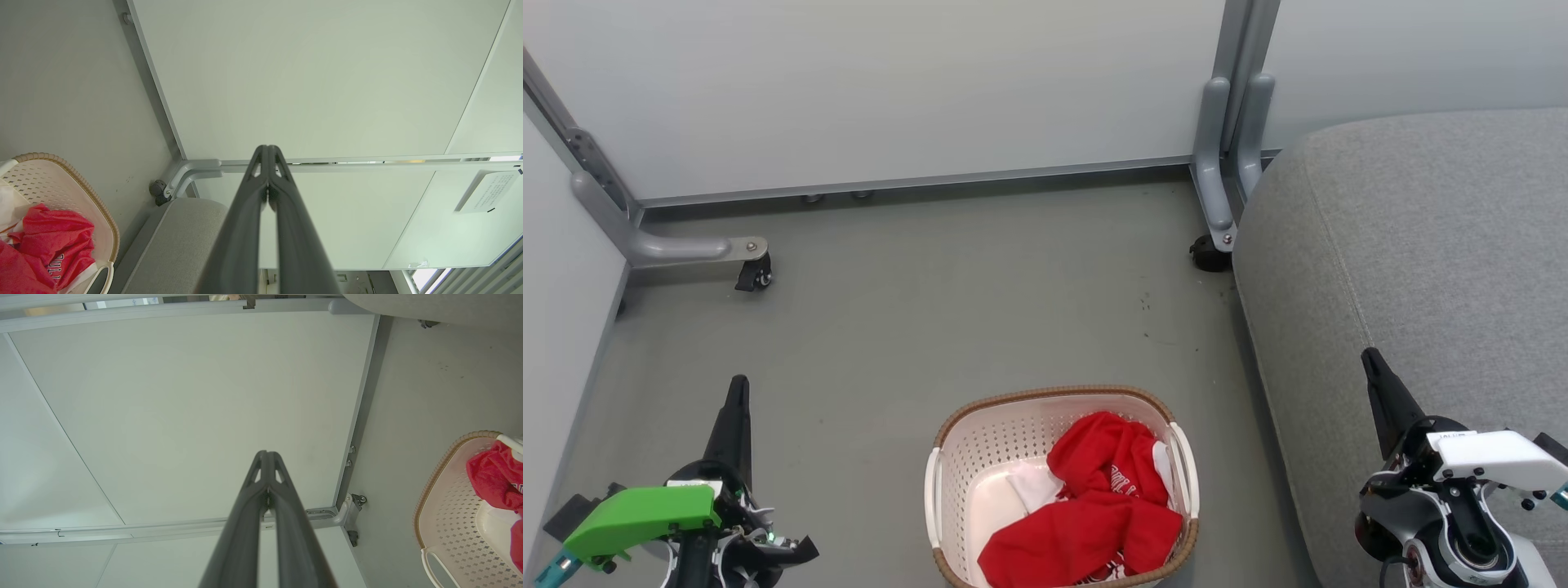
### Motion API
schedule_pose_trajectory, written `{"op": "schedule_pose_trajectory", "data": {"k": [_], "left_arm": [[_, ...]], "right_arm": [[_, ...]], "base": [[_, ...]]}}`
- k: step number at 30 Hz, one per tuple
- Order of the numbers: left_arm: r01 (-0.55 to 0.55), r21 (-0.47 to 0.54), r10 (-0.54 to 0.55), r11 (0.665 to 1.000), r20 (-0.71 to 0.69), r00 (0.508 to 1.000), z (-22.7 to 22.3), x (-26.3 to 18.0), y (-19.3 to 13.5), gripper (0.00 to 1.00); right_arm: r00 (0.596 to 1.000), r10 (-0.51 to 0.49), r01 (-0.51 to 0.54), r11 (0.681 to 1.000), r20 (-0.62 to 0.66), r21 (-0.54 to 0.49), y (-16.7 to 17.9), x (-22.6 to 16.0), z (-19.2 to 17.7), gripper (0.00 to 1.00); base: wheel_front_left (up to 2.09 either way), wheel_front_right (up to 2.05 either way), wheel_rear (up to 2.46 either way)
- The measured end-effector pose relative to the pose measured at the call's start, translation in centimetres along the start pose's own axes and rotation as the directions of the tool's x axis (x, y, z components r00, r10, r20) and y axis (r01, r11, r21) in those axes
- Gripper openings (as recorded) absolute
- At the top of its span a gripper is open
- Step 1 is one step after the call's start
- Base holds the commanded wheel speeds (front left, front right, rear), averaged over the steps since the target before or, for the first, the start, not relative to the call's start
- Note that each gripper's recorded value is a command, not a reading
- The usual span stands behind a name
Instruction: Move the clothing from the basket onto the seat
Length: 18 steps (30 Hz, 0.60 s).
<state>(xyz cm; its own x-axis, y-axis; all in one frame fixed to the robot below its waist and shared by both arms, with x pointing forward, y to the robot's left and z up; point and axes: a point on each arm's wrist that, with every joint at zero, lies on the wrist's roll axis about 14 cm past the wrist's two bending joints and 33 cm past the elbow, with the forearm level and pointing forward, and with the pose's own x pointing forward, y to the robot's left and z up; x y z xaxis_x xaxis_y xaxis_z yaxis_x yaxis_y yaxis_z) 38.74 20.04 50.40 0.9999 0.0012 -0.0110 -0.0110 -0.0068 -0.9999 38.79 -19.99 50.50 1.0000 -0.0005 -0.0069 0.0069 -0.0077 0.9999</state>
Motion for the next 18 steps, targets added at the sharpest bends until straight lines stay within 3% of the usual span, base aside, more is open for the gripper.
{"op": "schedule_pose_trajectory", "data": {"k": [18], "left_arm": [[0.0,0.0,0.0,1.0,0.0,1.0,0.0,0.0,0.0,0.0]], "right_arm": [[1.0,0.0,0.0,1.0,0.0,0.0,0.0,0.0,0.0,0.0]], "base": [[0.0,0.0,0.0]]}}
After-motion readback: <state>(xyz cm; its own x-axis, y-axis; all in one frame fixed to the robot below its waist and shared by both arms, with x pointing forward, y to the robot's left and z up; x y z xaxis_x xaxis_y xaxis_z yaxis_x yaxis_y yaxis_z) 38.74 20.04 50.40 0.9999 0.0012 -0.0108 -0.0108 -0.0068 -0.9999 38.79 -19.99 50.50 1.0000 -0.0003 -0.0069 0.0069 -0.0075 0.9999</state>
